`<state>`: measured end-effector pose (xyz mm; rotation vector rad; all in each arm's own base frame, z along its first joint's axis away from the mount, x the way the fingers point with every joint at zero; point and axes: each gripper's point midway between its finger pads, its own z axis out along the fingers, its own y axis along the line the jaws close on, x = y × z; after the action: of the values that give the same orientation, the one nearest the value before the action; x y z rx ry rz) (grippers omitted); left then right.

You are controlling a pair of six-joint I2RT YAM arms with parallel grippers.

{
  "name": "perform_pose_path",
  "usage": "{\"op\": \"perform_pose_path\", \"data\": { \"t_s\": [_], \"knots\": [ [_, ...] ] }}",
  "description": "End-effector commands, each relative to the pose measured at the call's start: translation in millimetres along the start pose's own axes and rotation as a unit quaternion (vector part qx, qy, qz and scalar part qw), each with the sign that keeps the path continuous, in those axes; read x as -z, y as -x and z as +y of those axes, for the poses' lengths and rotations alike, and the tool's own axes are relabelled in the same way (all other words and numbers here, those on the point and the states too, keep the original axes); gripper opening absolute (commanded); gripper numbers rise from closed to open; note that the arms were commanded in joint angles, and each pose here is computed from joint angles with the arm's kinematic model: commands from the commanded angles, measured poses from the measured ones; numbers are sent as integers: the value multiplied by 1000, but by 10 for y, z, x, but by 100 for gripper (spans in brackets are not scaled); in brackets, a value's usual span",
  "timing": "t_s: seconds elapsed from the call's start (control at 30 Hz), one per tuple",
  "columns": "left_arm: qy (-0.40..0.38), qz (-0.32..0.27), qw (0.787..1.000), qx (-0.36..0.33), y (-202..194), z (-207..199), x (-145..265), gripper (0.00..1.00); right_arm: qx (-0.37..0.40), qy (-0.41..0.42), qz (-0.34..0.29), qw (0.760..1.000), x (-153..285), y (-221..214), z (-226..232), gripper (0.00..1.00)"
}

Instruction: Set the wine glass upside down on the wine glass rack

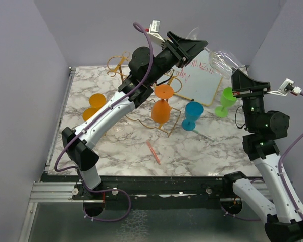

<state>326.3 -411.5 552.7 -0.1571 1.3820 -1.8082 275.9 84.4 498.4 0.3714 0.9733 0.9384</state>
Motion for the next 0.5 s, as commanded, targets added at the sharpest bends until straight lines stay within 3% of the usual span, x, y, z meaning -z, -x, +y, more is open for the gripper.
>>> {"op": "perform_pose_path", "data": {
  "t_s": [0.0, 0.47],
  "knots": [
    [-13, -7, 1000, 19, 31, -74, -44, 47, -26, 52, -10, 998, -1, 59, 233, 1],
    [-33, 17, 999, 35, -78, -138, -55, 19, -38, 55, 20, 998, -41, -132, 162, 1]
  ]
}}
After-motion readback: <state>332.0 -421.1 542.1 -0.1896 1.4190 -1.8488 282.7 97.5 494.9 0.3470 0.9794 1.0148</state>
